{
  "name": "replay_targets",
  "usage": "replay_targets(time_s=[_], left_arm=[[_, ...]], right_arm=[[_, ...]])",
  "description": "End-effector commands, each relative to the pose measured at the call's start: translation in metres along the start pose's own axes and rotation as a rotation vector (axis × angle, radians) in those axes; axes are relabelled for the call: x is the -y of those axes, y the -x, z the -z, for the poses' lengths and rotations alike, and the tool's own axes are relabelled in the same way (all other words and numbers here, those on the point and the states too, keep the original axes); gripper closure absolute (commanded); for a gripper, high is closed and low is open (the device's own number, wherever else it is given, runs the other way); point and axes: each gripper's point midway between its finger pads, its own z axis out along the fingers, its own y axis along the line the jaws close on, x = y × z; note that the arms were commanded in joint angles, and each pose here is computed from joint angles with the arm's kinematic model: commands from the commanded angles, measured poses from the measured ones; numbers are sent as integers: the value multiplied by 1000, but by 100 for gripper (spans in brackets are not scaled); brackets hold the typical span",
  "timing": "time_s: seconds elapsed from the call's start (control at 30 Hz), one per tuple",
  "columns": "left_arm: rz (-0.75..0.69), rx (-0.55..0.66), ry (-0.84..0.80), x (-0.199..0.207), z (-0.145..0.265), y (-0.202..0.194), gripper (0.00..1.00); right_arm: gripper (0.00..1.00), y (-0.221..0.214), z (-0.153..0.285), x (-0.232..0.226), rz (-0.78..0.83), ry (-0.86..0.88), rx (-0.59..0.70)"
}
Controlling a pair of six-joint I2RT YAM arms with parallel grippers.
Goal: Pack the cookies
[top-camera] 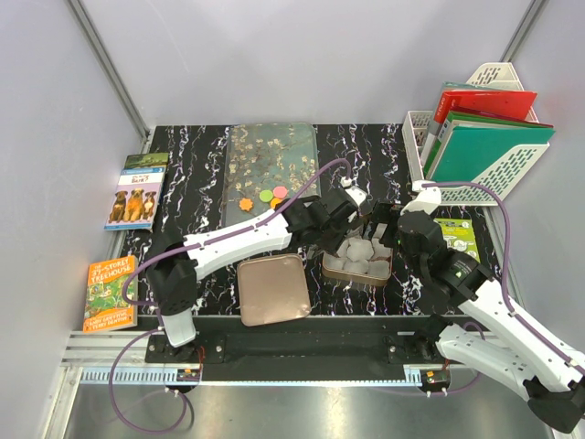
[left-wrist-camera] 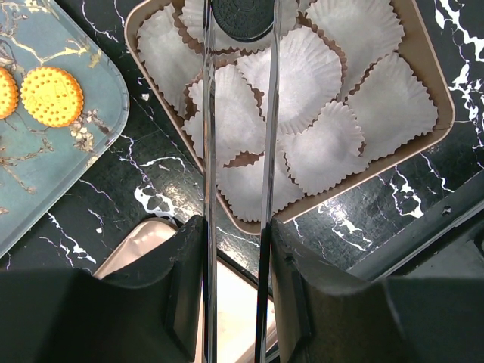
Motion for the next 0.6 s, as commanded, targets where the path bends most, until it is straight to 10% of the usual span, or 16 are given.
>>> replay_targets(time_s=[0.0,0.57], left_arm=[[23,124,-15,3,27,30,62],[37,158,8,-2,35,36,48]], right_arm=[[0,8,0,1,-16,-10,34],[0,6,0,1,-26,-7,30]])
